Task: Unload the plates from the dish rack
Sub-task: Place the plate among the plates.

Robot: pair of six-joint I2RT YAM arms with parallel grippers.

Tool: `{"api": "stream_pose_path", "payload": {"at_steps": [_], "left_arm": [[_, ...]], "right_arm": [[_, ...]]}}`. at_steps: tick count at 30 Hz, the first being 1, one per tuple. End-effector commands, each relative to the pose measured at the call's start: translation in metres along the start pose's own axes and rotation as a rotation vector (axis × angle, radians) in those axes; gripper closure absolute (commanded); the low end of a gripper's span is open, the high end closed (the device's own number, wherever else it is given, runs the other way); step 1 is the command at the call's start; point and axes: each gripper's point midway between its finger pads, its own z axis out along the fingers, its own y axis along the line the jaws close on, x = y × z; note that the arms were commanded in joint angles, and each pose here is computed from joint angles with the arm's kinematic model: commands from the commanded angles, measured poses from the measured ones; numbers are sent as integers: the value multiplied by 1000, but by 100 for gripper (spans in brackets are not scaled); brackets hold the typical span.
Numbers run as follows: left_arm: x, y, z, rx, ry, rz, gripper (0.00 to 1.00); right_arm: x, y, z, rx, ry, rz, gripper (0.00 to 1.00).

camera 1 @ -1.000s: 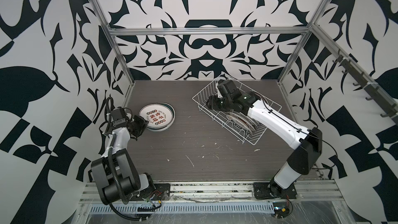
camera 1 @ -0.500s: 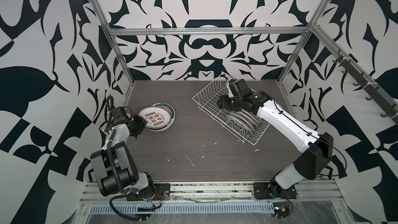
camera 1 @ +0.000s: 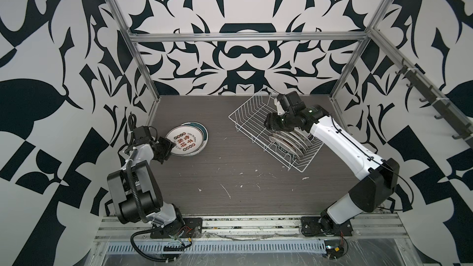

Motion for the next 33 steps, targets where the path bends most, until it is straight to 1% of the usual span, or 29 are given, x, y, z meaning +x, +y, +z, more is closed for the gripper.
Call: {"api": "stream_pose_path", "payload": {"at_steps": [1, 10, 14, 16, 18, 25, 27, 28, 30, 33], "left_arm": [[-6, -5, -2, -8, -4, 1, 53], [-7, -9, 6, -45, 11, 11, 44], [-7, -11, 8, -61, 15, 20, 43], [-7, -10, 9, -95, 18, 31, 41], [-5, -12, 10, -114, 26, 45, 39], [-2, -19, 13, -111, 41, 66, 29], [-1, -20, 15, -114, 47, 69, 26], [-1, -20, 16, -114, 50, 69, 21], [-1, -20, 16, -116, 54, 73, 7], [-1, -20, 15, -115, 53, 77, 2]], "right_arm": [[-11, 4, -19, -17, -29, -43, 35], [-12, -2, -21, -12, -20, -57, 35], [-10, -3, -21, -14, -14, -61, 34], [-10, -4, -20, -15, -12, -65, 35], [-10, -4, -19, -16, -8, -67, 35], [-8, -5, -12, -16, 13, -76, 35], [-7, -6, -11, -12, 21, -82, 34], [-7, -7, -10, -11, 24, -84, 34], [-7, -8, -8, -8, 30, -87, 34], [-5, -11, -5, -1, 42, -92, 34]]}}
